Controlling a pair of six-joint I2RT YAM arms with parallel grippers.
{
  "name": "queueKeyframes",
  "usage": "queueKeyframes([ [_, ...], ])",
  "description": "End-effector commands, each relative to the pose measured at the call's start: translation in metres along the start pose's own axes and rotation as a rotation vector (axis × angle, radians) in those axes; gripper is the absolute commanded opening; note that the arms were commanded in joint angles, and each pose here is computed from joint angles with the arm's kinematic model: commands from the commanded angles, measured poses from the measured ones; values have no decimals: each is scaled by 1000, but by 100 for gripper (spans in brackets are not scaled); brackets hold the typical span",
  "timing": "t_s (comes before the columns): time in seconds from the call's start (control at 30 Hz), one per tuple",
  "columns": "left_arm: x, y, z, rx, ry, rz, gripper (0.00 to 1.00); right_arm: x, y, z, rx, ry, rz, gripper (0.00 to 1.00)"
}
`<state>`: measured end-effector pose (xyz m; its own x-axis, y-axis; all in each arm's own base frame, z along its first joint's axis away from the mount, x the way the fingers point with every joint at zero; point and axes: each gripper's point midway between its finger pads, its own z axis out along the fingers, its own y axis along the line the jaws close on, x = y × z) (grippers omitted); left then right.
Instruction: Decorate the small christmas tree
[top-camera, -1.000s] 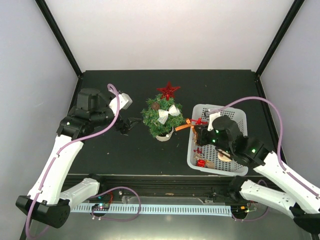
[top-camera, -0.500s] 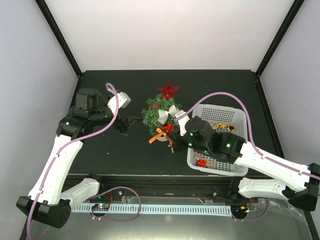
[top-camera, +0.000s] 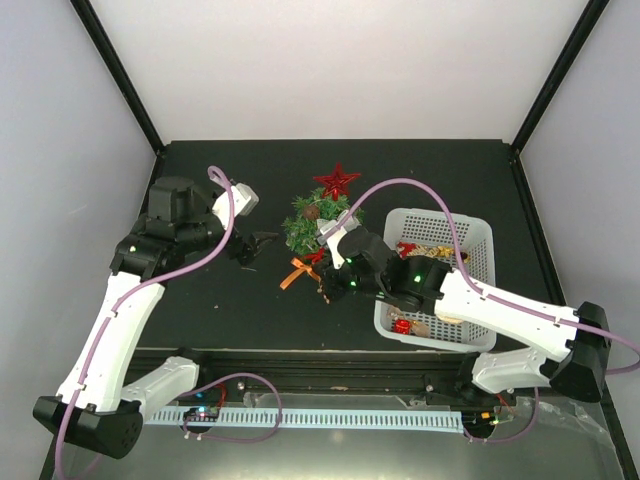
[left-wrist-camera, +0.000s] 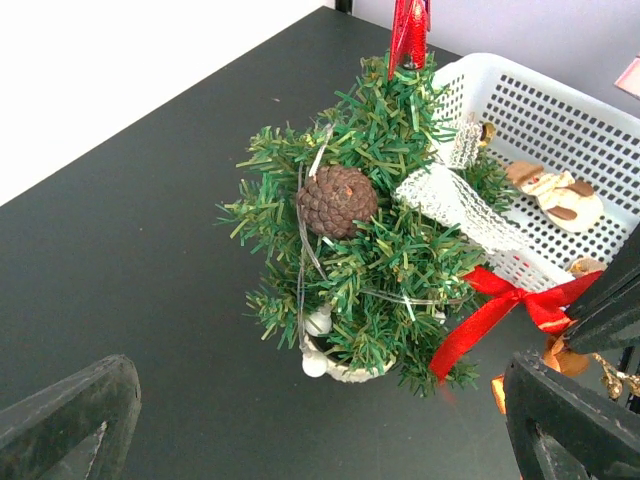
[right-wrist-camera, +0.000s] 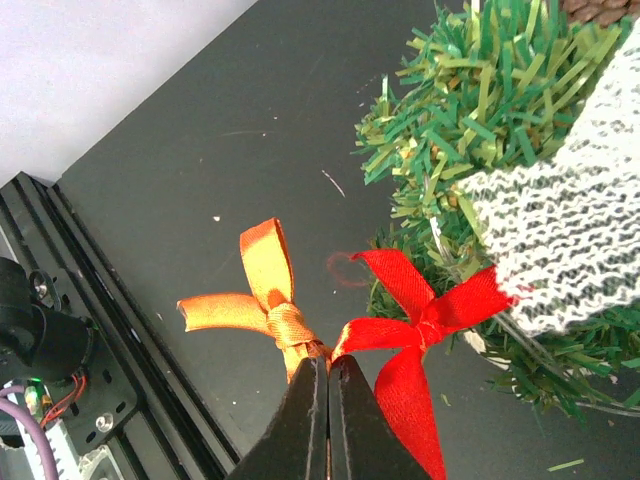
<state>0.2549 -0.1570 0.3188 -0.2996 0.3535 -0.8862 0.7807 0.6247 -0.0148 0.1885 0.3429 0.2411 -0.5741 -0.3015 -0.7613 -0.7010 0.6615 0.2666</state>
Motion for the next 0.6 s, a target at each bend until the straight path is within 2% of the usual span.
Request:
queueKeyframes([
  [0.0, -7, 0, -6, -14, -37, 13, 99, -22, 5, -10, -1, -73, -20, 1],
  [0.57, -7, 1, -9, -27, -50, 20, 99, -8, -21, 26, 115, -66, -35, 1],
])
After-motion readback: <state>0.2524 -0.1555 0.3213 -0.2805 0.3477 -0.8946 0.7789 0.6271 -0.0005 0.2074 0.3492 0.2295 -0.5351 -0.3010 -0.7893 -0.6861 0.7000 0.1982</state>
